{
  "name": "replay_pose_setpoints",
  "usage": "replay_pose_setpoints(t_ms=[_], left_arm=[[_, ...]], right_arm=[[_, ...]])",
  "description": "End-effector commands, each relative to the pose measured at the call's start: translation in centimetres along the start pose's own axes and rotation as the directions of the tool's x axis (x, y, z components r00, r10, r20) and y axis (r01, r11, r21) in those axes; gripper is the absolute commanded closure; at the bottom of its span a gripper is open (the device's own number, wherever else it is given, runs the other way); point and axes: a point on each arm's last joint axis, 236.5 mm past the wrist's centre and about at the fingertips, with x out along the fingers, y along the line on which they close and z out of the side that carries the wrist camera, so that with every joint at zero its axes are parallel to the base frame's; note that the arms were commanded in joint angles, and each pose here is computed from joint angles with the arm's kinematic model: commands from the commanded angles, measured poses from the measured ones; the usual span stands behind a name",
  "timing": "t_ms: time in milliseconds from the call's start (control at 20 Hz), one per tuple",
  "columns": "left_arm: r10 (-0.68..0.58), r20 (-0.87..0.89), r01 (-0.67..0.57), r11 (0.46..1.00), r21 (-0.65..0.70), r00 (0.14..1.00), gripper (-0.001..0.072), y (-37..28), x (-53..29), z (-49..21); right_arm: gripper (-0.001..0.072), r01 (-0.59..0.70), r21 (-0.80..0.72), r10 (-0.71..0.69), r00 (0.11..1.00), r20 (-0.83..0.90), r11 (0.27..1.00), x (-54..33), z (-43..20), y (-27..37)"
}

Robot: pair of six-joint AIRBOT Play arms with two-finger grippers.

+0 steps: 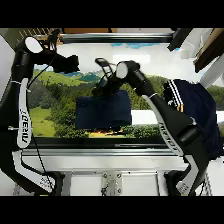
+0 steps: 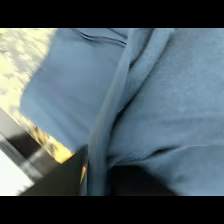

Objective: Fold the clothes and pants, and hang the long-sleeved shirts on hangers.

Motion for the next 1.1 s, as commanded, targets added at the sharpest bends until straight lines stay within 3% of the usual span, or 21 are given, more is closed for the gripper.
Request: replay_pose_setpoints(t_ms=[0,50,150,200,400,650,850,950,1050], left_arm=[[0.017,0.042,-0.016,1.0,-0.023,0.999,0.0697,1.5,-2.5,0.9],[0.019,0.047,-0.018,1.0,-0.025,0.999,0.0697,1.7,-2.8,1.0],[0.028,0.062,-0.026,0.999,-0.039,0.998,0.0697,2.5,-3.6,1.3],[0.033,0.072,-0.03,0.998,-0.047,0.997,0.0697,3.0,-4.1,1.5],[0.039,0.119,-0.037,0.999,-0.019,0.992,0.0697,2.7,-6.5,2.0],[0.004,0.115,-0.012,0.997,0.072,0.993,0.0697,-1.0,-7.1,1.2],[-0.045,0.106,0.029,0.988,0.15,0.993,0.0697,-5.4,-5.5,0.5],[-0.067,0.119,0.045,0.982,0.182,0.991,0.0697,-7.0,-5.1,0.6],[-0.08,0.12,0.055,0.979,0.196,0.99,0.0697,-8.0,-4.9,0.4]], right_arm=[[0.0161,-0.113,-0.088,0.122,0.987,0.105,0.99,7.0,1.6,5.5],[-0.0008,-0.165,-0.171,0.188,0.974,0.129,0.971,8.0,1.8,8.0],[-0.0008,-0.214,-0.281,0.269,0.947,0.175,0.936,7.1,2.6,11.4],[-0.0007,-0.214,-0.266,0.269,0.944,0.191,0.94,6.0,3.1,11.5],[-0.0004,-0.138,-0.211,0.178,0.966,0.185,0.968,0.5,3.2,5.1],[-0.0004,-0.025,0.114,0.016,0.997,0.078,0.993,-4.4,-4.7,-11.2],[-0.0005,-0.026,0.496,0.009,0.999,0.037,0.868,-4.8,-11.7,-20.8],[-0.0005,-0.121,0.613,0.092,0.993,0.079,0.781,-3.5,-12.8,-21.9],[-0.0004,-0.188,0.639,0.159,0.982,0.103,0.746,-1.6,-12.7,-21.6]])
